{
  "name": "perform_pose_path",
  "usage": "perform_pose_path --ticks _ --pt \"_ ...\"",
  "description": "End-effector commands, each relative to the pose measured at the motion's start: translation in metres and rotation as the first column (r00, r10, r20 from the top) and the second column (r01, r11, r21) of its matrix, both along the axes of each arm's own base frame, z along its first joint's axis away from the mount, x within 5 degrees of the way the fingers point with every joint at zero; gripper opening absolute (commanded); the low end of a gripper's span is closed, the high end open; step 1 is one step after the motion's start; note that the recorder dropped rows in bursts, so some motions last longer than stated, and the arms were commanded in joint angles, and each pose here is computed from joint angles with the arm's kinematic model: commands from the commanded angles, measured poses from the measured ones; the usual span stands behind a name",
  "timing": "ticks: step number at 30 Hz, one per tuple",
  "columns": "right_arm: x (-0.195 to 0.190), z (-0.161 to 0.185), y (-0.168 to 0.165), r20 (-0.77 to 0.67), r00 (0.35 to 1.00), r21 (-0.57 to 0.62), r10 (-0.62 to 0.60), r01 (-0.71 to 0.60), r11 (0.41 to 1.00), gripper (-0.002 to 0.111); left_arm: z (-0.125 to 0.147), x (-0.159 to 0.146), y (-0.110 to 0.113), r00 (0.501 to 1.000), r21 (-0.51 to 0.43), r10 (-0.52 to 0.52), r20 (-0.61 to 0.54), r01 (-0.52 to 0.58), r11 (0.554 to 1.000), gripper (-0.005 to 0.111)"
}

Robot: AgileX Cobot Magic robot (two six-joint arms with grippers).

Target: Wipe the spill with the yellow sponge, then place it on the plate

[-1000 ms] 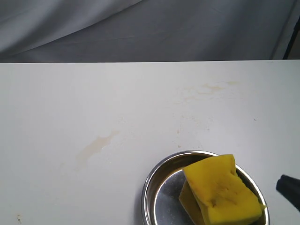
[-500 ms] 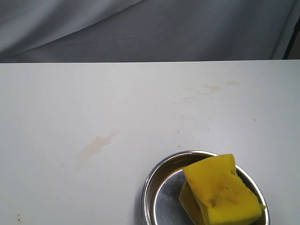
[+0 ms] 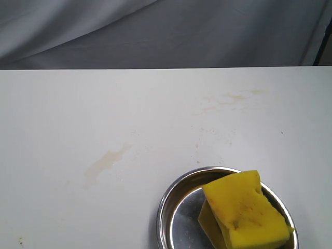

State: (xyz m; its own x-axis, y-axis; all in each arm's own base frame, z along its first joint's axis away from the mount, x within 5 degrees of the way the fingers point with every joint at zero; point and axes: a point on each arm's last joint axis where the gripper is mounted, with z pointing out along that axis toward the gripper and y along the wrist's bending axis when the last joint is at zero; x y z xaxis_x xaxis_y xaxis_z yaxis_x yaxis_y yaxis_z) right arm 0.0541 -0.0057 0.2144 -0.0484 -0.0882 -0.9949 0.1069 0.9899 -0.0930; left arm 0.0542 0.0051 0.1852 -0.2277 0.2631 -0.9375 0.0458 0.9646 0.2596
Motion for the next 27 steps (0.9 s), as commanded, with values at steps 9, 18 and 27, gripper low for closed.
perform_pose_path --ticks 9,18,27 --pt "0.001 -0.017 -0.002 -0.045 0.999 0.023 -0.027 0.028 0.999 0.0 -0.001 0.0 0.0 1.0 -0.003 -0.006 0.003 0.006 1.0 0.0" --pt "0.002 -0.017 -0.001 -0.044 0.999 0.08 -0.02 0.023 0.997 0.0 -0.001 0.0 0.0 1.0 -0.003 -0.006 0.003 0.006 1.0 0.0" --pt "0.0 -0.027 -0.001 -0.149 0.989 0.115 -0.013 0.031 0.993 0.0 -0.001 0.0 0.0 1.0 -0.003 -0.006 0.003 0.006 1.0 0.0"
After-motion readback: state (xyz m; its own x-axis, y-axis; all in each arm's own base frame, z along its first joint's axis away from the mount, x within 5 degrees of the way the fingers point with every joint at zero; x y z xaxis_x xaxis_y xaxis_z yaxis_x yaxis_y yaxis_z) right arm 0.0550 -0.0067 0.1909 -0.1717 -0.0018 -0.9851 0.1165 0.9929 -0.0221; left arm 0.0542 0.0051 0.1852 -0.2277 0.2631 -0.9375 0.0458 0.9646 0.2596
